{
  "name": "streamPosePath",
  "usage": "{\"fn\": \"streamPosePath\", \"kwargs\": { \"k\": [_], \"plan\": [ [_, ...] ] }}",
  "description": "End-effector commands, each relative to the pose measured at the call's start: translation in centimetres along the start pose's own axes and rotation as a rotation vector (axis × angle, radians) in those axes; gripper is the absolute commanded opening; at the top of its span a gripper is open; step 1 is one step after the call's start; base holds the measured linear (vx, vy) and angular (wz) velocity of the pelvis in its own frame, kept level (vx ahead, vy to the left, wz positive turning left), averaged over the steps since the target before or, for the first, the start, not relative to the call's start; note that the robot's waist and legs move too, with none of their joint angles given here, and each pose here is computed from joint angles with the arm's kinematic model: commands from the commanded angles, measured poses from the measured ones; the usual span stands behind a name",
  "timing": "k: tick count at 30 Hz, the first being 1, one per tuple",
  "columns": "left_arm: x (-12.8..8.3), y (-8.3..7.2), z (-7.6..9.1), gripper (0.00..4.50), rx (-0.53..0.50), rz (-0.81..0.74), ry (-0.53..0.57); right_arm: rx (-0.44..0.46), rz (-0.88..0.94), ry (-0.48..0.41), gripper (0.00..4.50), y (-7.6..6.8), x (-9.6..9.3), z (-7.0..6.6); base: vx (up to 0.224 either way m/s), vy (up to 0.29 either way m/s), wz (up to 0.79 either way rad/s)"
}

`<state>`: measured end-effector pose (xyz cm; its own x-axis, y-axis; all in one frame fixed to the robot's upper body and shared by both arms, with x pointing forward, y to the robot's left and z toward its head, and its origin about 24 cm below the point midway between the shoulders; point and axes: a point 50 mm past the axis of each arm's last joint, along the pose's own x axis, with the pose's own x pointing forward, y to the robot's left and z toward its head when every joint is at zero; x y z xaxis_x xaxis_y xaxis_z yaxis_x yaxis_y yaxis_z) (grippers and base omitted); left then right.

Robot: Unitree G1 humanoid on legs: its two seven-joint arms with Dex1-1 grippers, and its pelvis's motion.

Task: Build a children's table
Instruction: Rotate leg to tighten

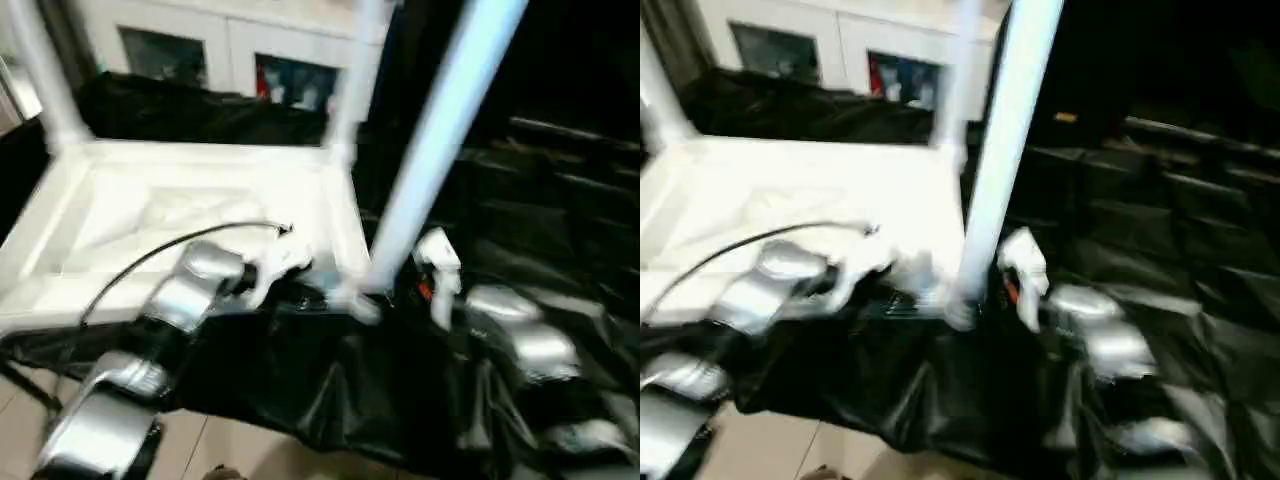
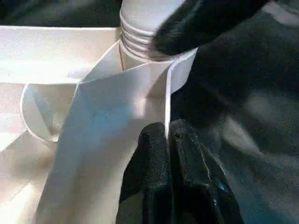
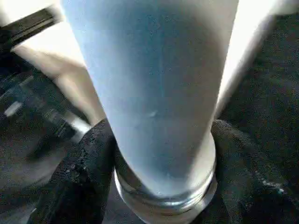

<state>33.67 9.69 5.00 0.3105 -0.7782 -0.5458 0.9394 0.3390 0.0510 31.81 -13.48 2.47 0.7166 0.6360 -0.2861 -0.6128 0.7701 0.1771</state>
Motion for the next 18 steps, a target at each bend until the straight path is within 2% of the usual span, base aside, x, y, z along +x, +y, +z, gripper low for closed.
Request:
{"fn": "streamPosePath", "kwargs": {
  "k": [1, 3, 4, 6, 7, 9, 12, 18],
  "plan": [
    [2.1, -0.4, 0.7, 0.0, -0.041, 0.083, 0.003, 0.089, -0.18, 0.116, 2.68, 0.2, 1.1, -2.7, 0.0, 0.0, 0.0],
    [2.6, -0.6, 1.0, 0.0, -0.047, 0.099, -0.004, 0.114, -0.227, 0.117, 2.68, 0.4, 1.5, -2.9, 0.0, 0.0, 0.0],
    [3.6, -1.1, 1.6, 0.0, -0.046, 0.102, -0.013, 0.141, -0.288, 0.106, 2.68, 0.8, 2.3, -2.9, 0.0, 0.0, 0.0],
    [4.3, -1.6, 2.0, 0.0, -0.037, 0.088, -0.023, 0.148, -0.29, 0.09, 2.68, 1.4, 2.9, -2.7, 0.0, 0.0, 0.0],
    [4.7, -2.0, 2.3, 0.0, -0.034, 0.072, -0.032, 0.136, -0.274, 0.076, 3.03, 1.9, 3.4, -2.4, 0.0, 0.0, 0.0],
    [5.2, -2.5, 2.7, 0.0, -0.033, 0.043, -0.05, 0.101, -0.223, 0.051, 3.38, 2.9, 4.1, -1.9, 0.0, 0.0, 0.0],
    [5.0, -2.4, 2.4, 0.0, -0.022, 0.03, -0.044, 0.052, -0.161, 0.026, 3.74, 3.2, 4.1, -1.3, 0.0, 0.0, 0.0],
    [3.7, -1.6, 1.4, 0.0, -0.007, 0.023, -0.027, -0.05, 0.002, -0.013, 3.74, 2.6, 2.8, -0.3, 0.0, 0.0, 0.0]
  ]
}}
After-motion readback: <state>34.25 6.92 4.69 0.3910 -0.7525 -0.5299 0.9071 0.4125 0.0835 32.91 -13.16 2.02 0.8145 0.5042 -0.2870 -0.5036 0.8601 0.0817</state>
